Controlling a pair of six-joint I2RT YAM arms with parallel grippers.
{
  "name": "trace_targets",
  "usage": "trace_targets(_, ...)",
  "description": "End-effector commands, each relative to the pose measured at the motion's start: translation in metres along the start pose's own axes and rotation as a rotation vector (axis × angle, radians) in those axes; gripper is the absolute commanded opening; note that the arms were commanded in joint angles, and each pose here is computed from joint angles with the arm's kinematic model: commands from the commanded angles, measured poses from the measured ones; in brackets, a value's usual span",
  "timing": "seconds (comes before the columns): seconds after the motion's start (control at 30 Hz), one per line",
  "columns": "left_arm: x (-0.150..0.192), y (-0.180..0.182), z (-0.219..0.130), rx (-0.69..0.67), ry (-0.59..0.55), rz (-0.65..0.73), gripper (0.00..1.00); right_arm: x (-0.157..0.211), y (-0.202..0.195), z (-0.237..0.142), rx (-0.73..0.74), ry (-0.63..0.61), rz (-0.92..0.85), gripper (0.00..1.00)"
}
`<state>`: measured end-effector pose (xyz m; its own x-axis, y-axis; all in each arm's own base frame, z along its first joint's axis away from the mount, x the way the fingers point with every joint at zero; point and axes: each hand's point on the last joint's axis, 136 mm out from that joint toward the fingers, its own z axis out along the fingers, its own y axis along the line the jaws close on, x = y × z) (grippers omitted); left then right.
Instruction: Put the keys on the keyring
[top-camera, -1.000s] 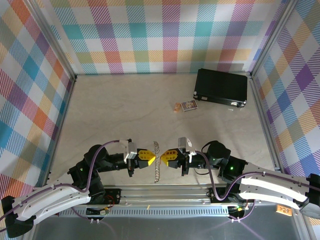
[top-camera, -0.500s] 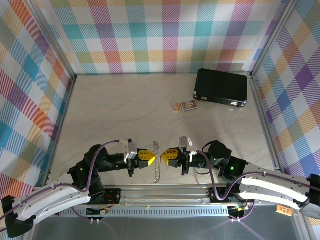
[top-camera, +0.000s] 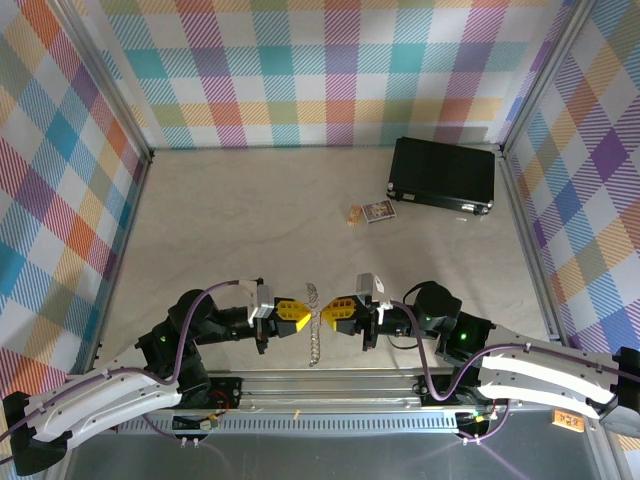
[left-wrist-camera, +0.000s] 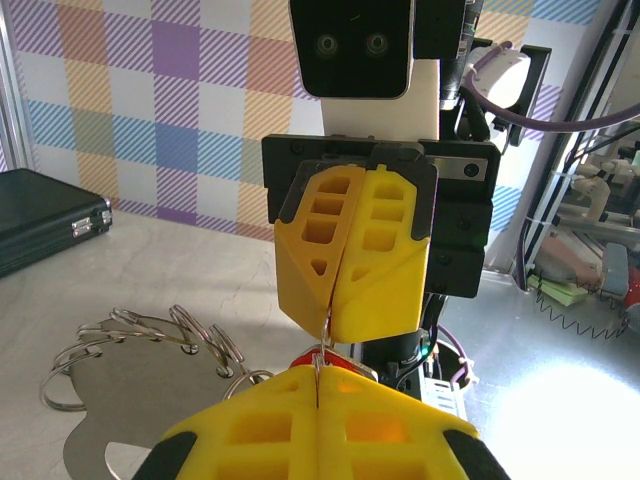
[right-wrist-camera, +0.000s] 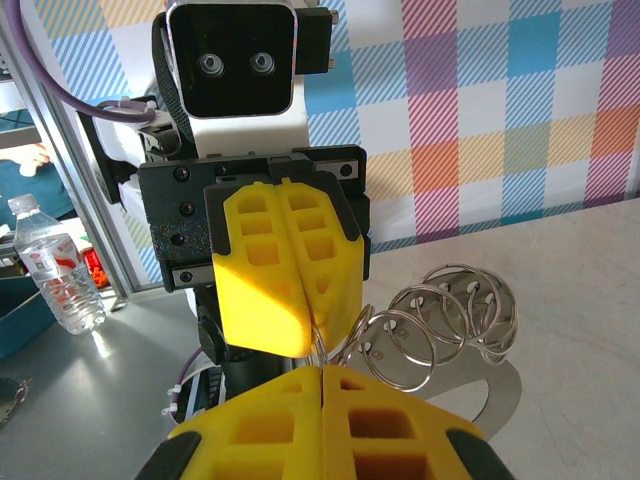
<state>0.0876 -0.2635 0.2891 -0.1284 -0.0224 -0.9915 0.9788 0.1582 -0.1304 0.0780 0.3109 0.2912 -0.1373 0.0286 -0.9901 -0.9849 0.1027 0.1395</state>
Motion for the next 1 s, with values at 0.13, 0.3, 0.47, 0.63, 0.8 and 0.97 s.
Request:
trace_targets(0.13,-0.0131,-0.0074,-0.0025,0.029,-0.053,0.037,0.0,-0.0105,0.0047,0.0,-0.017,-0.043,-0.015,0.0)
trace_targets(0.3,-0.0132,-0.0076,-0.0028,0.03,-0.054,0.036,0.0,-0.0109,0.0035,-0.0018,-0.007,-0.049,-0.015,0.0)
trace_targets(0.47,-0.0133,-0.0079,-0.003,0.031,-0.055,0.038,0.0,-0.0115,0.0028,-0.0019,-0.003,-0.051,-0.015,0.0)
trace_targets(0.63,-0.0134,-0.008,-0.0029,0.031,-0.056,0.037,0.0,-0.0106,0.0021,-0.0008,-0.001,-0.048,-0.016,0.0)
trace_targets(0.8,-0.0132,-0.0077,-0.0032,0.03,-0.056,0.038,0.0,-0.0105,0.002,-0.0012,0.0,-0.048,-0.014,0.0)
trace_targets(0.97,-0.013,-0.0075,-0.0034,0.028,-0.056,0.038,0.0,-0.012,0.0028,-0.0016,-0.003,-0.053,-0.016,0.0)
